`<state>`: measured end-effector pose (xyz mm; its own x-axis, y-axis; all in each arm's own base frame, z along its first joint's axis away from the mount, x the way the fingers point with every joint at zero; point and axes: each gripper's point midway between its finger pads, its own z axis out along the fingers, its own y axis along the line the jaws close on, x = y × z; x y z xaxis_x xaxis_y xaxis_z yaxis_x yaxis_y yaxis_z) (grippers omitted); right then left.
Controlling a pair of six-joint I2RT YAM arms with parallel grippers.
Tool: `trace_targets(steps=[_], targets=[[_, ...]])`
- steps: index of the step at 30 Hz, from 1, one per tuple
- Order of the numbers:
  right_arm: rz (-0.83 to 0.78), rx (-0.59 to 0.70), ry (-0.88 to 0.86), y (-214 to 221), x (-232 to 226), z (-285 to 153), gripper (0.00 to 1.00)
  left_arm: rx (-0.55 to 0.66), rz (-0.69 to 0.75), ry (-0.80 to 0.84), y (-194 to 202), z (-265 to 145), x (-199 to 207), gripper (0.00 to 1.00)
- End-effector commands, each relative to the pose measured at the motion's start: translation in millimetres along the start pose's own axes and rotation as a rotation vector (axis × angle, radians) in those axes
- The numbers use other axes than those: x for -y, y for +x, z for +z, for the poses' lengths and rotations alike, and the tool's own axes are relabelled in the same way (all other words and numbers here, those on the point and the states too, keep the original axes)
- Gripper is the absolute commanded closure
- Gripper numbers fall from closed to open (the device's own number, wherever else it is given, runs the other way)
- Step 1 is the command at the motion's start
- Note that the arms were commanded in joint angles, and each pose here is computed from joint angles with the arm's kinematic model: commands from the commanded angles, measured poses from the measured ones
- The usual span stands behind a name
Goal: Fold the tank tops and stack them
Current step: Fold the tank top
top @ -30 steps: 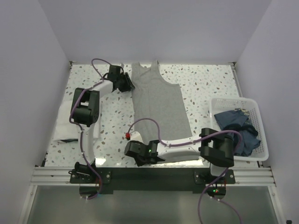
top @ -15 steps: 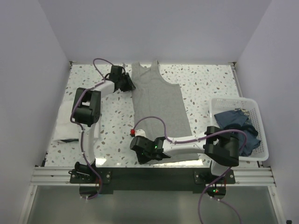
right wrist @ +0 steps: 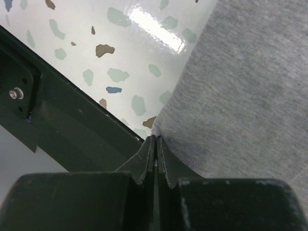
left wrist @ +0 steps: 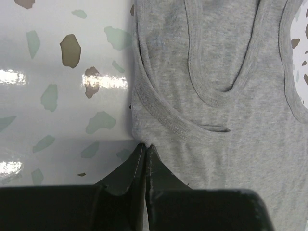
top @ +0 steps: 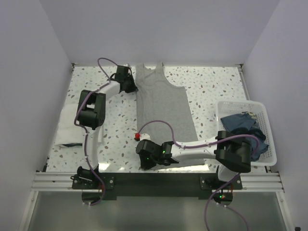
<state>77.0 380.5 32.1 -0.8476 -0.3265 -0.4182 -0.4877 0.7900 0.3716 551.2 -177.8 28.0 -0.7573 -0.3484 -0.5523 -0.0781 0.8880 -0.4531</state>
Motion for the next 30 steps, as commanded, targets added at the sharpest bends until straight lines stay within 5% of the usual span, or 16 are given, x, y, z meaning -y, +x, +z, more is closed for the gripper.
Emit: trace_targets(steps=[1,16,21,23,26,30], targets=[[0.017,0.014,-0.091,-13,-28,-5,1.0,0.063,0.024,-0.021,-28,1,6,0.98],[0.013,0.016,-0.166,-52,-89,42,1.0,0.101,0.046,-0.107,-67,3,-24,0.94],[0.02,0.034,-0.19,-64,-105,49,1.0,0.123,0.054,-0.107,-79,-2,-24,0.84],[0.016,0.048,-0.195,-70,-108,47,1.0,0.136,0.065,-0.1,-85,-6,-20,0.71],[0.005,0.072,-0.198,-76,-109,38,0.84,0.169,0.082,-0.076,-99,-21,-10,0.54],[-0.01,0.121,-0.187,-84,-101,22,0.63,0.224,0.105,-0.038,-120,-46,8,0.42]])
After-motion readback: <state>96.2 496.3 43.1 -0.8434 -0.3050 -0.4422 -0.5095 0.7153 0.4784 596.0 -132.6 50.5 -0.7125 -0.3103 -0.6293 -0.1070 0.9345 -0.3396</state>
